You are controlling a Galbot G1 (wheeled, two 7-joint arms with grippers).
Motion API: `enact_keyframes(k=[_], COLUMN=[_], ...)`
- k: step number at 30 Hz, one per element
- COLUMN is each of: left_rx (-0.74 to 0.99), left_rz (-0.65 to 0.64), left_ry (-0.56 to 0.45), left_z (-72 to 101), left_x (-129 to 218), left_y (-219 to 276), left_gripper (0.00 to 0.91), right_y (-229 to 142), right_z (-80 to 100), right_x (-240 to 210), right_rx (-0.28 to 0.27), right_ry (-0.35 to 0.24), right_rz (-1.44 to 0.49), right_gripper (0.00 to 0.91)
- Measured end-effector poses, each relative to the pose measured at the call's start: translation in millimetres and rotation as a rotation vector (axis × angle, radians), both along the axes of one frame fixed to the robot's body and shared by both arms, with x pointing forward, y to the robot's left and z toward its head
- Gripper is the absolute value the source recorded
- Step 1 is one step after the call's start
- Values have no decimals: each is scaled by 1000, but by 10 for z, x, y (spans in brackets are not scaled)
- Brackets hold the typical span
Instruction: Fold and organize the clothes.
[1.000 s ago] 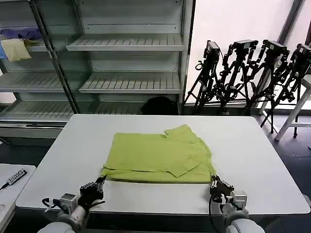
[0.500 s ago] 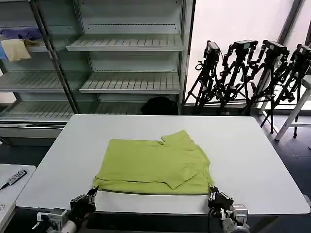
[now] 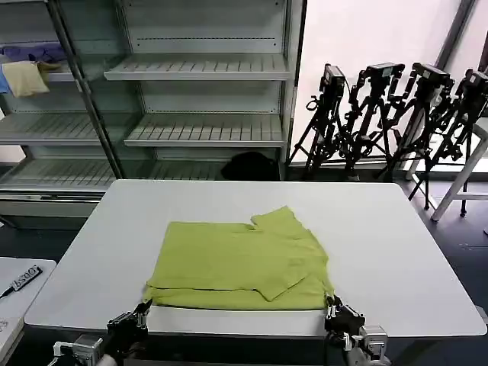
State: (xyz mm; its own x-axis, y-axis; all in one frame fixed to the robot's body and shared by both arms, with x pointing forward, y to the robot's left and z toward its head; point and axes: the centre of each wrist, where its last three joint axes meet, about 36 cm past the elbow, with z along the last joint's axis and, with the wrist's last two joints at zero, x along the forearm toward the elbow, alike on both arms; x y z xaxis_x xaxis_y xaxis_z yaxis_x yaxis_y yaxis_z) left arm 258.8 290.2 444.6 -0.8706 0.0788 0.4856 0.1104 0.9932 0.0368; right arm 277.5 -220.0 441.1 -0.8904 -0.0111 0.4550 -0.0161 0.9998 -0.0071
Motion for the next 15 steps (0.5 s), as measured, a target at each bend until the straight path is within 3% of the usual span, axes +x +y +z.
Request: enact_keyframes(k=[15], left_rx=[6], left_rz=[58], left_ry=[-78], left_z=[194], left_x=[85], left_y=[95], left_gripper=[907], right_y=[-36], right_z=[171], right_x=[157], right_rx=[0], right_ry=[-76], right_rz=[-6], right_gripper=[907])
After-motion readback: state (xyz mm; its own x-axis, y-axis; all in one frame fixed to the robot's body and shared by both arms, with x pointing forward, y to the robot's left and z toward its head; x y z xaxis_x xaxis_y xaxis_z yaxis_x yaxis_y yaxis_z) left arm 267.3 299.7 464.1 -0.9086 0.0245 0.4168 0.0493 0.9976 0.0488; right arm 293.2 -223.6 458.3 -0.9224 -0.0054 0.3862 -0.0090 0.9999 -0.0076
